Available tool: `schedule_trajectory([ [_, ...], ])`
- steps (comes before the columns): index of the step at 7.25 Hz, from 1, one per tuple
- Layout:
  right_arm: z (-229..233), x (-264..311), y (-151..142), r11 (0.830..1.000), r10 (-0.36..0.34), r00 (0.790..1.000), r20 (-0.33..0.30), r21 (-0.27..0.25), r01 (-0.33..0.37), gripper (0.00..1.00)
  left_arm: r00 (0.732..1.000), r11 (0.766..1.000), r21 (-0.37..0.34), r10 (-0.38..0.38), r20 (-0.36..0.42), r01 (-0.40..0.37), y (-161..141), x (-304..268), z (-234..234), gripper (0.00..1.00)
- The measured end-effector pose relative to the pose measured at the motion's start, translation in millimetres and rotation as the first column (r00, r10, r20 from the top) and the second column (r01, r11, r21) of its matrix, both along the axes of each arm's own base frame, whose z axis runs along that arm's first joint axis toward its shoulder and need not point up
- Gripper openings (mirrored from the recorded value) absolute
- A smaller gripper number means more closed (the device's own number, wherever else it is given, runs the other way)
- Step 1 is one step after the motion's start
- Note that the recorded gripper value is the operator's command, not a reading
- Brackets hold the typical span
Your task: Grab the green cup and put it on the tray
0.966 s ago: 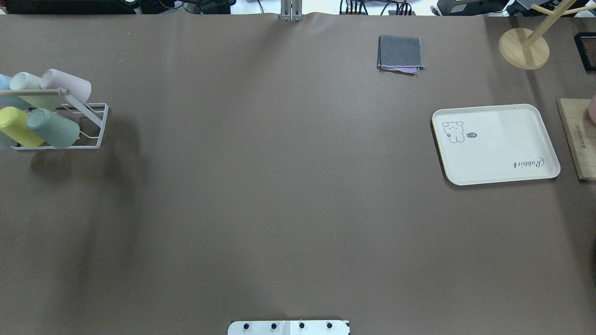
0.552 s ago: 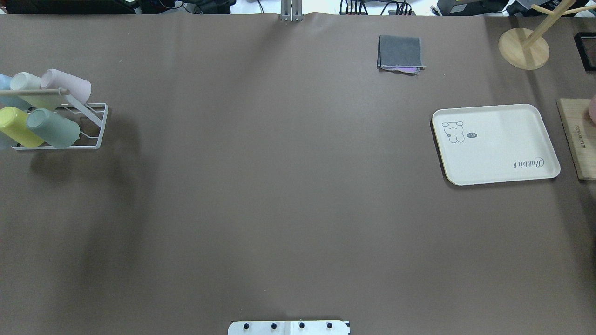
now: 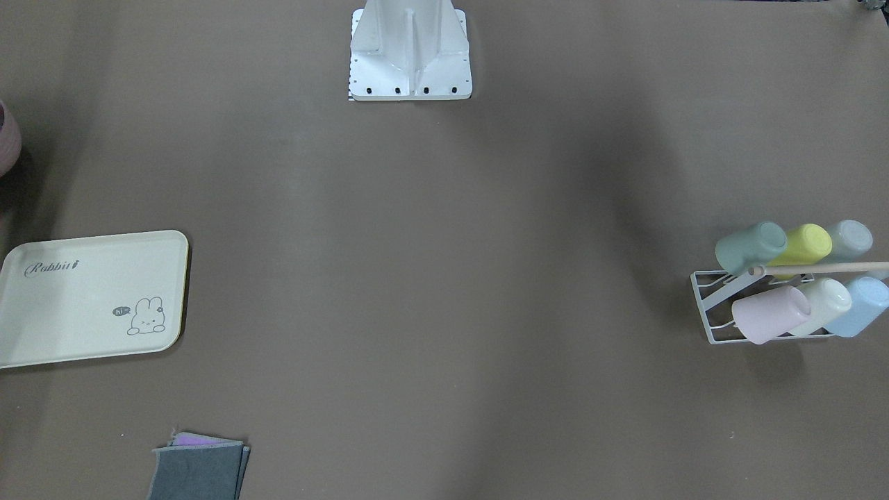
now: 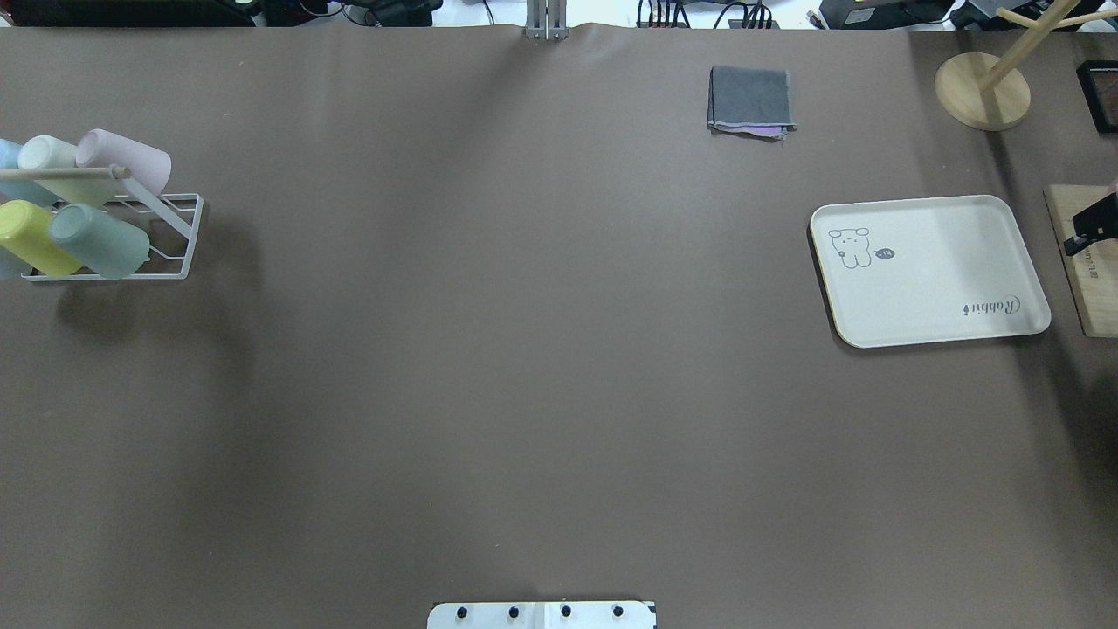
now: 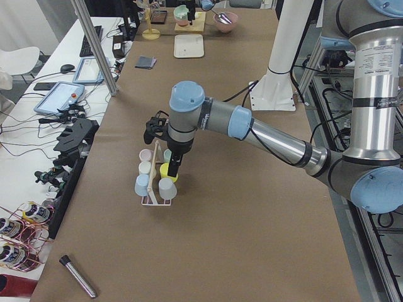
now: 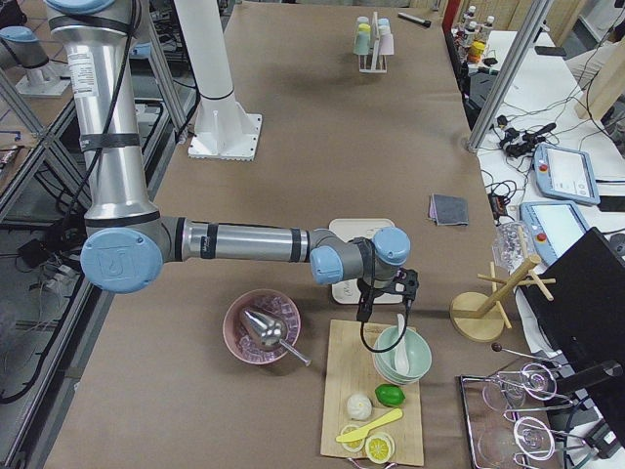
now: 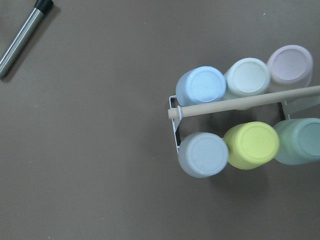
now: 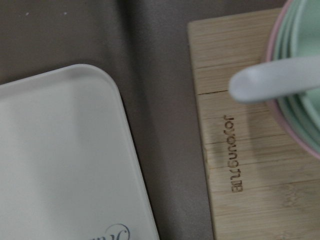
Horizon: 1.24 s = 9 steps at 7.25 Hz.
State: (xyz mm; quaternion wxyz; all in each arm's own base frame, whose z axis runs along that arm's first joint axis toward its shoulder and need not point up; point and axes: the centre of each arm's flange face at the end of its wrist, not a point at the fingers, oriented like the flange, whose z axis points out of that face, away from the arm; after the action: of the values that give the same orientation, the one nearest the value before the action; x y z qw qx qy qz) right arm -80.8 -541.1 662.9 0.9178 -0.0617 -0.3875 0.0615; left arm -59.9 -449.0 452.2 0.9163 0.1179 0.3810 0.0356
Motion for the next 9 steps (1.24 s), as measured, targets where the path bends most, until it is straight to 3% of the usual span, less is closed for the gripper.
schedule_trajectory([
  [2, 12, -26, 1, 0.999, -0.043, 0.999, -0.005, 0.024, 0.043, 0.99, 0.999, 0.998, -0.052, 0.04, -0.031, -0.042, -14, 84, -54, 0.98],
  [3, 16, -36, 1, 0.998, -0.06, 0.998, -0.012, 0.03, 0.06, 0.99, 0.996, 0.995, -0.045, 0.084, -0.04, -0.086, -18, 126, -77, 0.98],
  [4, 18, -44, 1, 0.997, -0.073, 0.997, -0.022, 0.033, 0.074, 0.97, 0.987, 0.987, 0.014, 0.159, -0.006, -0.159, -15, 172, -98, 0.98],
  [5, 21, -51, 0, 0.996, -0.083, 0.996, -0.028, 0.032, 0.084, 0.83, 0.962, 0.954, 0.138, 0.252, 0.1, -0.265, -3, 214, -116, 0.98],
  [6, 24, -54, 1, 0.995, -0.091, 0.995, -0.032, 0.028, 0.091, 0.67, 0.908, 0.874, 0.274, 0.343, 0.238, -0.402, 5, 235, -123, 0.98],
  [7, 25, -57, 0, 0.995, -0.096, 0.995, -0.033, 0.027, 0.096, 0.57, 0.826, 0.751, 0.37, 0.413, 0.384, -0.547, 8, 247, -125, 0.98],
  [9, 22, -62, -3, 0.994, -0.101, 0.994, -0.032, 0.03, 0.102, 0.53, 0.633, 0.51, 0.406, 0.426, 0.647, -0.758, 15, 276, -125, 0.98],
])
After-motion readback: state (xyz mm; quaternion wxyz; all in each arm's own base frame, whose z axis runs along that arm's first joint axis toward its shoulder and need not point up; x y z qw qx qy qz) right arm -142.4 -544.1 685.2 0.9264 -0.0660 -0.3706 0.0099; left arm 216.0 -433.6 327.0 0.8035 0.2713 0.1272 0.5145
